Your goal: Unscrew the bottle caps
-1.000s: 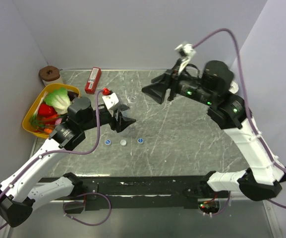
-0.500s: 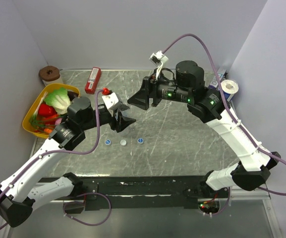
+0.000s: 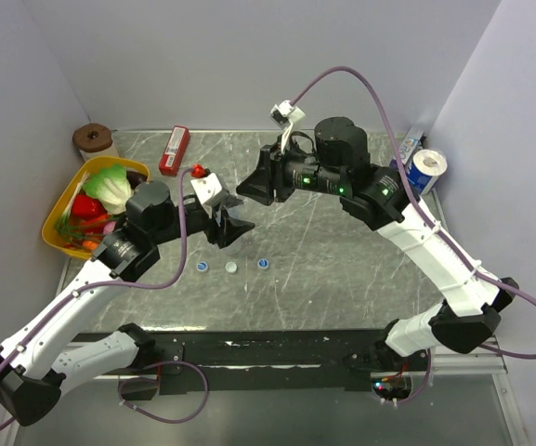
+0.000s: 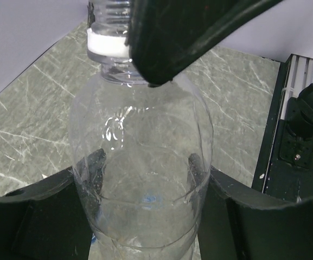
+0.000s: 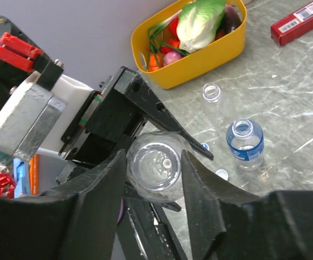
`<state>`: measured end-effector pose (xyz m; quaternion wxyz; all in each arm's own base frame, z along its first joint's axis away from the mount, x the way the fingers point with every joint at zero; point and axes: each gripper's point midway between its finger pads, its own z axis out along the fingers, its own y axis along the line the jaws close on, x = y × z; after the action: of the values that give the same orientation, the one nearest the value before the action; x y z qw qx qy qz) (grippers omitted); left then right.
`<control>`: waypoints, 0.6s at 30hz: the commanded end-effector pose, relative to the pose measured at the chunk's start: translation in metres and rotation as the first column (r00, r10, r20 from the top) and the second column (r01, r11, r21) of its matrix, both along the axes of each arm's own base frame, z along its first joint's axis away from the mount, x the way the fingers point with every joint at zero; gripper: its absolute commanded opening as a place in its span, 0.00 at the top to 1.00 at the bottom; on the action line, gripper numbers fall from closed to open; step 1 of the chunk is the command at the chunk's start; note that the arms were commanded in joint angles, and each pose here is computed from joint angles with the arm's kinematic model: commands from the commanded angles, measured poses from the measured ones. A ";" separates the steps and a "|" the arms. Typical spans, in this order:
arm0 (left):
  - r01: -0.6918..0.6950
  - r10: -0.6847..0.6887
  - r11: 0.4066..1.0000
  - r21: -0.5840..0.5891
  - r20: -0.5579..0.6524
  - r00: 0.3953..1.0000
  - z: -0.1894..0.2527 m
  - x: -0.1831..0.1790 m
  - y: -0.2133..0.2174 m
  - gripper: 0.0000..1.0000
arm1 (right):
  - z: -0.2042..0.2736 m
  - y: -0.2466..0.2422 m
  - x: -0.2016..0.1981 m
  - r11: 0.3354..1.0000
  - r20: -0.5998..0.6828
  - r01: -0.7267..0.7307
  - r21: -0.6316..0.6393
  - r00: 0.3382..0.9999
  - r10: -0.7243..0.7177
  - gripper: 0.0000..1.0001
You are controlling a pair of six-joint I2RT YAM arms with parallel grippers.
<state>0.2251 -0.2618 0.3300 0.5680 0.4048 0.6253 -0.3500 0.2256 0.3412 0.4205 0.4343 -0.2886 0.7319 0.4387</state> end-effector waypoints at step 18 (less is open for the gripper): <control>0.033 -0.014 0.991 -0.127 0.144 0.989 0.056 -0.017 0.006 0.04 | 0.042 -0.022 0.000 0.991 0.152 0.088 0.100 0.983 -0.103 1.00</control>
<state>0.2216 -0.2585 0.3455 0.5884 0.3978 0.6095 -0.3521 0.2345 0.3361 0.4119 0.4563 -0.2787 0.7373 0.4129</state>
